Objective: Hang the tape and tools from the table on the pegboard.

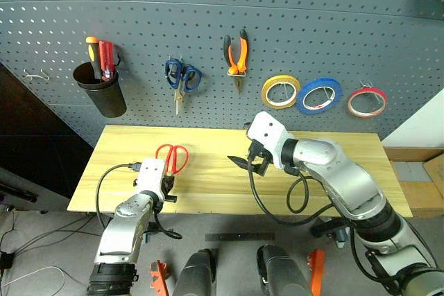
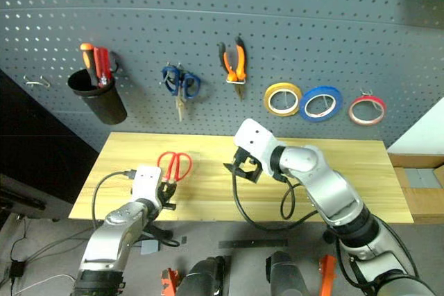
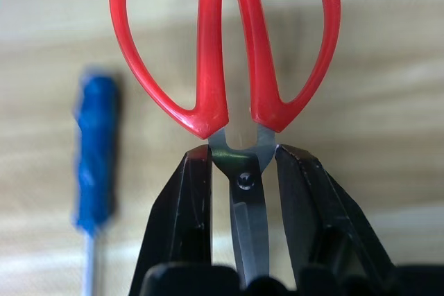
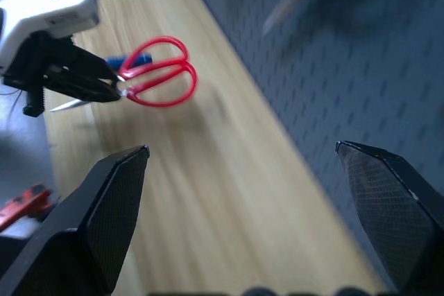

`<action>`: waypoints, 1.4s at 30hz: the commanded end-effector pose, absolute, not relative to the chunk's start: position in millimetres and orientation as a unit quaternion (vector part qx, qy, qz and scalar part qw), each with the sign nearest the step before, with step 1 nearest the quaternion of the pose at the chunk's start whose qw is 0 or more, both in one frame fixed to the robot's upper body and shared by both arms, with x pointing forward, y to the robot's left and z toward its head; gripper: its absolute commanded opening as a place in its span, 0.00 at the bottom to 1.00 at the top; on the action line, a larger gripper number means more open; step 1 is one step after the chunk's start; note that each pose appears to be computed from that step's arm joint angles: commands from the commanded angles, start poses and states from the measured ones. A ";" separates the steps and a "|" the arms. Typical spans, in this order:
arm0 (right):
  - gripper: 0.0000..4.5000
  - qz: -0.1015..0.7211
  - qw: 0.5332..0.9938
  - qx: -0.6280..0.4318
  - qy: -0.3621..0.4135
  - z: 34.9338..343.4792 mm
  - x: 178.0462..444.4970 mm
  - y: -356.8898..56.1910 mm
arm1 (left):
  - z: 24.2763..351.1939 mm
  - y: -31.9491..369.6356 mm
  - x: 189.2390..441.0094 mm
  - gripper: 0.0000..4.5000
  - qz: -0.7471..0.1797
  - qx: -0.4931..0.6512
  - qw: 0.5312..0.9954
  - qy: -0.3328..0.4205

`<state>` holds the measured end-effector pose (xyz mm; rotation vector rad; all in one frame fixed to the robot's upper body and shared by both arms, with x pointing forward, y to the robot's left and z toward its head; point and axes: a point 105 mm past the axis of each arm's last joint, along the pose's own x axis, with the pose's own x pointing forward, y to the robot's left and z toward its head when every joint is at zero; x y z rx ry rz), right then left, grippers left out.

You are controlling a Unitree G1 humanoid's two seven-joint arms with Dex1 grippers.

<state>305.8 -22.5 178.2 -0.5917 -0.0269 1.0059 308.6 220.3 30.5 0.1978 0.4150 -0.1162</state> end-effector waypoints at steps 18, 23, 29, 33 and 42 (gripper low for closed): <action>1.00 0.507 0.802 -0.276 -0.153 238.5 295.4 -29.2 | 208.2 211.2 306.3 0.22 -0.095 0.308 0.924 -0.207; 1.00 0.508 0.801 -0.279 -0.152 237.7 299.0 -27.5 | 224.6 212.9 327.7 0.22 -0.083 0.293 0.928 -0.214; 1.00 0.510 0.798 -0.283 -0.151 237.9 301.8 -23.8 | 212.1 209.0 354.3 0.22 -0.114 0.308 0.929 -0.169; 1.00 0.510 0.797 -0.287 -0.150 237.5 301.6 -23.6 | 202.2 199.4 357.1 0.22 -0.151 0.305 0.928 -0.154; 1.00 0.508 0.799 -0.285 -0.146 236.1 300.5 -24.1 | 196.2 201.2 362.0 0.22 -0.146 0.302 0.932 -0.139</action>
